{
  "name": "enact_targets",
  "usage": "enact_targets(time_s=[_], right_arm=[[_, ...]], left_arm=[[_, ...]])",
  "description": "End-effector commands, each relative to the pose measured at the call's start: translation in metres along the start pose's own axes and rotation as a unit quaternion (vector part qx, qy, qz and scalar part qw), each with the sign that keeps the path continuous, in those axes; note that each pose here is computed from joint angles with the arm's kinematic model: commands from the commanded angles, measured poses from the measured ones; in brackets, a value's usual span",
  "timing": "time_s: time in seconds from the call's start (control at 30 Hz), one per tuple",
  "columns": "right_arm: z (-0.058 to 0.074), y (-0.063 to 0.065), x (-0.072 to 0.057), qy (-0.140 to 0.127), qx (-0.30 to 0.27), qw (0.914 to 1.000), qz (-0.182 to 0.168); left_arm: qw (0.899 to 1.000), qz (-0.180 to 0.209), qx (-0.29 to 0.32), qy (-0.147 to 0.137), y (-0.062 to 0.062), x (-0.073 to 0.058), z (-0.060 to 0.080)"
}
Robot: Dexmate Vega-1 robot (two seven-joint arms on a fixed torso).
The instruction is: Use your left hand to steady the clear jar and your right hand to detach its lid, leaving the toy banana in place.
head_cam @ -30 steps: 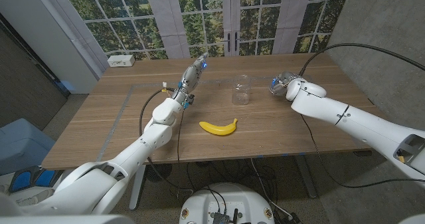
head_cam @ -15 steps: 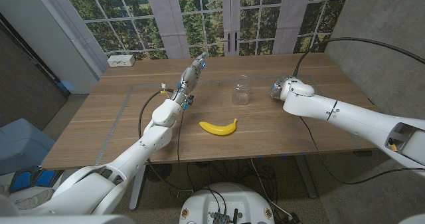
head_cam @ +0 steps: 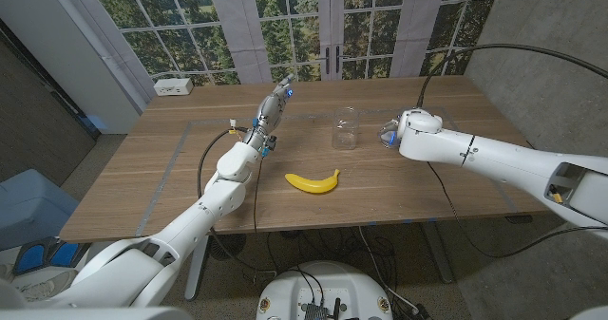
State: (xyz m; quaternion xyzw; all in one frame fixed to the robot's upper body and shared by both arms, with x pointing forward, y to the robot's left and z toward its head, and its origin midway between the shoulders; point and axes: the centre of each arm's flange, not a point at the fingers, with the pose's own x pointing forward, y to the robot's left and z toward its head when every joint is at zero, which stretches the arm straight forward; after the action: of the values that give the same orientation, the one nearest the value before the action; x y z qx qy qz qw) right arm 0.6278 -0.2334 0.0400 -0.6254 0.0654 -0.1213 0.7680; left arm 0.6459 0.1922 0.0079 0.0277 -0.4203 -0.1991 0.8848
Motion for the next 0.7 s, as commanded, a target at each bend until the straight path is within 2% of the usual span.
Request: enact_targets(time_s=[0.03,0.1,0.27,0.6,0.7], right_arm=[[-0.021,-0.011,-0.012,-0.111,0.166,0.9788,-0.045],[-0.024,-0.011,-0.015,-0.138,0.19,0.9696,-0.069],[-0.026,-0.011,-0.022,-0.165,0.206,0.9576,-0.116],[-0.028,-0.011,-0.025,-0.188,0.224,0.9445,-0.15],[-0.032,-0.011,-0.025,-0.204,0.248,0.9349,-0.15]], left_arm=[[1.0,0.0,0.0,0.002,0.002,0.001,-0.001],[1.0,-0.005,0.0,0.002,0.001,0.001,-0.001],[1.0,-0.019,0.004,0.004,-0.001,0.003,-0.001],[1.0,-0.018,0.007,-0.002,-0.001,0.003,0.003],[1.0,-0.018,0.009,-0.003,-0.001,0.003,0.004]])
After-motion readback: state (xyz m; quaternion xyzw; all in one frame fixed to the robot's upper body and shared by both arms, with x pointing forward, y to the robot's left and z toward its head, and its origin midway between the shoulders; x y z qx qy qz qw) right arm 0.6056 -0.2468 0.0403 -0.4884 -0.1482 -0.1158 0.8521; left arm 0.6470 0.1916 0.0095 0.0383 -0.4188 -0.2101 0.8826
